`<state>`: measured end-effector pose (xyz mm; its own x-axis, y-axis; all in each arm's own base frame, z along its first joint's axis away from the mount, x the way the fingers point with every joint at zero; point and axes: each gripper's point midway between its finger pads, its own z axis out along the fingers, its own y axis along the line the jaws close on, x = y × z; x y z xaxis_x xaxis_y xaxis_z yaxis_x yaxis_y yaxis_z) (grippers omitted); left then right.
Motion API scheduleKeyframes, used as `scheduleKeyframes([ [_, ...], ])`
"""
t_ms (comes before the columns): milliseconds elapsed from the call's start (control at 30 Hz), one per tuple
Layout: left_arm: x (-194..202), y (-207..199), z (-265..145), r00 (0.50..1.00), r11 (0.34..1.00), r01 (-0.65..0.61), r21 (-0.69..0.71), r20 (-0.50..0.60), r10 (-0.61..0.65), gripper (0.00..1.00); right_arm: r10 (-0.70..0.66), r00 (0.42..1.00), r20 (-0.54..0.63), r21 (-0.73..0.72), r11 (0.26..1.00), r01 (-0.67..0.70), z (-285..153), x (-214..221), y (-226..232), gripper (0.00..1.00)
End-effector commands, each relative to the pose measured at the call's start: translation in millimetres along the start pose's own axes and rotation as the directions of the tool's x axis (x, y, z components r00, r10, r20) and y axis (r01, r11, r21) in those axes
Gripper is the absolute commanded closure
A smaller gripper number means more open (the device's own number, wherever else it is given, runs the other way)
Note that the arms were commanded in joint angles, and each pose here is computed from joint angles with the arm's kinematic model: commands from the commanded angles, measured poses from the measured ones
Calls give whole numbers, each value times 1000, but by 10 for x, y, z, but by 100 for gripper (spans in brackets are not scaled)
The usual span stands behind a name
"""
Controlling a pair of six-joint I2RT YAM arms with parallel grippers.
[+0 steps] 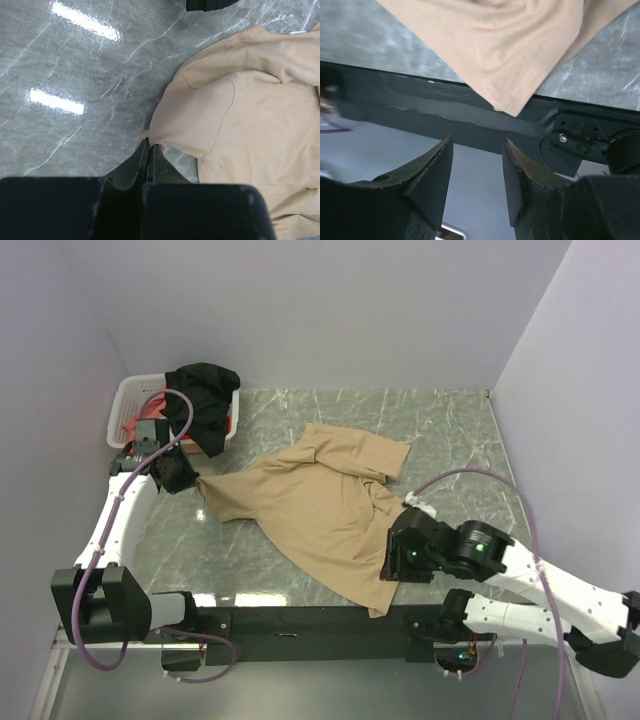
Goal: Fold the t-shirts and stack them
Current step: Flatten the tshirt out
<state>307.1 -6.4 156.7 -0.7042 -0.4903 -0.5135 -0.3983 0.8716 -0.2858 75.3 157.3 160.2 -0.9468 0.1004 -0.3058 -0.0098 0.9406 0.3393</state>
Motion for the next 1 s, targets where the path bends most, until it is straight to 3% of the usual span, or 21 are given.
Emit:
scheduleKeyframes([
  [0, -78, -41, -19, 999, 999, -19, 31, 36, 18, 100, -5, 999, -33, -5, 1000, 5, 208, 111, 108, 49],
  [400, 81, -30, 66, 1000, 999, -11, 52, -13, 12, 100, -207, 968, -143, 61, 974, 217, 767, 583, 82, 46],
  [967, 135, 43, -42, 999, 999, -35, 36, -7, 35, 100, -365, 918, -154, 294, 870, 395, 1185, 597, -54, 40],
])
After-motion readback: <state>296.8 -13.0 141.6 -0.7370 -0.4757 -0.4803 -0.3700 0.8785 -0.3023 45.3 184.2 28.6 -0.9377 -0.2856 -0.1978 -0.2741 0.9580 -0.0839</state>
